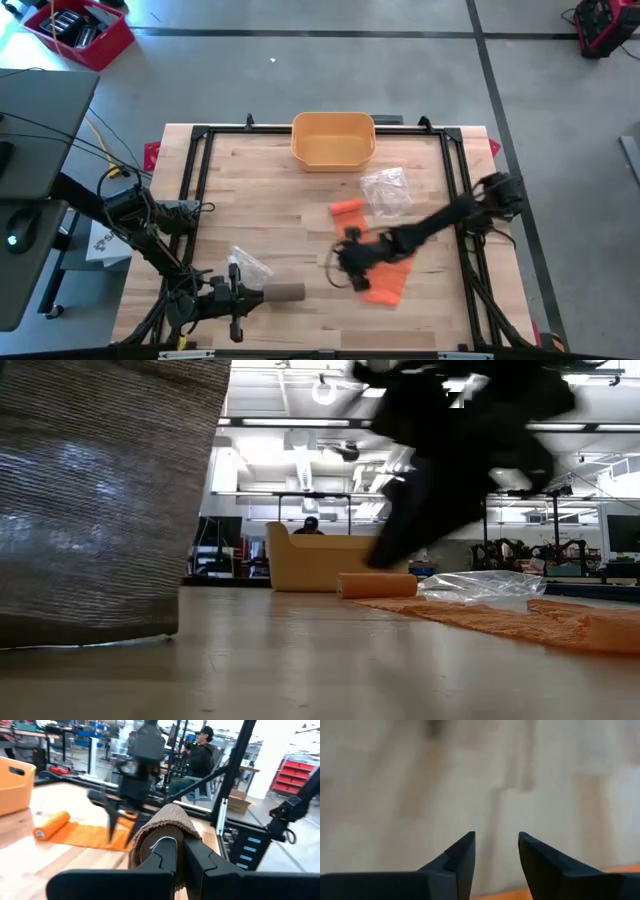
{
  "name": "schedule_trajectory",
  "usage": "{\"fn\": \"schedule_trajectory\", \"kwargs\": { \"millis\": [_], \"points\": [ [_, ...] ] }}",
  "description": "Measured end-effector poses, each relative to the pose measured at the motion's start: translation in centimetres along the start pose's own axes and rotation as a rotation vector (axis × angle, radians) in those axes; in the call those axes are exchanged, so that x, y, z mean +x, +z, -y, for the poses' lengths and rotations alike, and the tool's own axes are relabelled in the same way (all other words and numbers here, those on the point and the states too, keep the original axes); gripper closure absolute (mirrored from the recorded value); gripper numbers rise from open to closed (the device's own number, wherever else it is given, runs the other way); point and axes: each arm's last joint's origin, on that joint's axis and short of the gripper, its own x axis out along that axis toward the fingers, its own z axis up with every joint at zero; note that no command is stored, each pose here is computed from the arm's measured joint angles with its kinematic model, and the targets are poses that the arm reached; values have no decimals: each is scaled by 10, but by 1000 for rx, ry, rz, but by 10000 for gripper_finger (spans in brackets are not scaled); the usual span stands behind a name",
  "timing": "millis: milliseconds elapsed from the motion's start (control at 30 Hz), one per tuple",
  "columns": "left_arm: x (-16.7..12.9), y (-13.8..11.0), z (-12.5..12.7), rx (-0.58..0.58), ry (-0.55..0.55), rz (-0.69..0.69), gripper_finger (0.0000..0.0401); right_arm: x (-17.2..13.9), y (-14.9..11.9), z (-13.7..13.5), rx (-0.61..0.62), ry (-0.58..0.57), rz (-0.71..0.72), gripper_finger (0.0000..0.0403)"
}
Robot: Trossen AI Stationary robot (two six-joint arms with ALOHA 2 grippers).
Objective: Roll bandage
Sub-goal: Roll the brown bandage
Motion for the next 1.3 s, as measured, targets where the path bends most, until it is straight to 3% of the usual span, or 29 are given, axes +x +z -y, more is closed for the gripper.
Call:
{"fn": "schedule_trajectory", "kwargs": {
  "millis": [100,200,367,467,600,733,1033,1300],
  "points": [
    [10,-3,-9,-34,-59,-17,400,-15,-13,-29,47,92,234,271],
    [25,1,-21,-58,-144,7,400,-32,-11,-57,40,66,430,277],
    [38,15,-44,-34,-244,145,400,-72,13,-75,-2,58,559,288],
    [43,15,-53,7,-256,149,400,-94,24,-81,-2,76,631,293],
    [51,17,-58,13,-266,162,400,-99,28,-87,-25,28,696,300],
    [58,18,-62,21,-274,170,400,-83,30,-85,-23,-2,709,300],
    [65,20,-67,31,-255,179,400,-71,42,-79,-25,-37,721,227],
    [66,20,-68,30,-243,182,400,-71,44,-79,-4,-96,711,219]
  ]
}}
